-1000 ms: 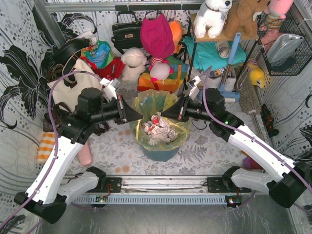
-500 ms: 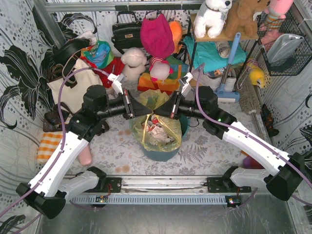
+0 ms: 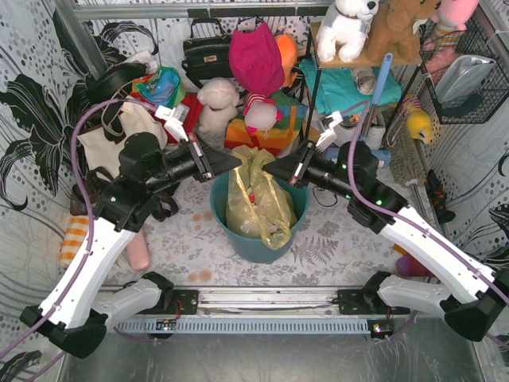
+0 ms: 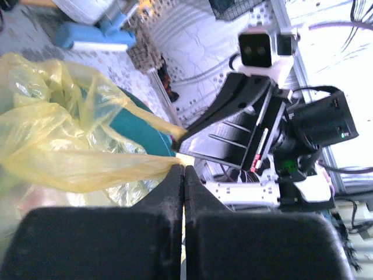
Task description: Tie the trash bag
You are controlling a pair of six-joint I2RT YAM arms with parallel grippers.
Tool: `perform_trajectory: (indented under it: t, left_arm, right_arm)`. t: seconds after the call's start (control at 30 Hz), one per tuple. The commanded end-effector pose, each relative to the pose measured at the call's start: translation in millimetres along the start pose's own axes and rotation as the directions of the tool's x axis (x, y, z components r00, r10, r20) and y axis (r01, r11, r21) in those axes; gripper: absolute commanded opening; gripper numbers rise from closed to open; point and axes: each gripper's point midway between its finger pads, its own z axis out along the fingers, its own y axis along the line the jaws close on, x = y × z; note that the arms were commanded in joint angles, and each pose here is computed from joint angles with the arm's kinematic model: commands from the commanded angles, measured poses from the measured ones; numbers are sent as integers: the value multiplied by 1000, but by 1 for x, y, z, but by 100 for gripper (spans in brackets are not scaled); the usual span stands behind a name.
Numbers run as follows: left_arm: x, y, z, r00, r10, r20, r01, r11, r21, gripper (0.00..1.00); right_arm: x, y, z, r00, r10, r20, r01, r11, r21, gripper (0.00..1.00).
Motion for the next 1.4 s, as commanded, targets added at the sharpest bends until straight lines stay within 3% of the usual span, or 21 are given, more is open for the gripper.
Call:
perform_trajectory:
  t: [0.0, 0.33, 0.5, 0.77, 0.87, 1.13, 1.37]
  left_arm:
    - [-37, 8, -19, 976, 133, 173, -103, 980, -171, 0]
    - [-57, 58, -12, 951, 205, 231, -106, 919, -379, 0]
    - [-45, 79, 1, 968, 186, 170, -105, 909, -402, 0]
    - [14, 41, -3, 985, 169, -24, -171, 980, -102, 0]
    - [33, 28, -14, 981, 183, -72, -183, 983, -5, 0]
    - [77, 1, -36, 941, 256, -222, -197, 947, 254, 0]
    - [84, -14, -42, 901, 347, -261, -236, 897, 375, 0]
  right_arm:
    - [-34, 13, -21, 984, -54, 167, 49, 998, 36, 0]
    - [-55, -16, -3, 962, -118, 247, 75, 981, 177, 0]
    - [-50, -22, 6, 969, -117, 216, 77, 980, 186, 0]
    - [13, -11, -3, 995, -99, -28, 99, 995, -16, 0]
    - [29, -6, -13, 992, -101, -71, 95, 992, -83, 0]
    - [55, 16, -36, 966, -194, -173, 145, 955, -260, 0]
    - [54, 29, -37, 951, -234, -202, 169, 941, -294, 0]
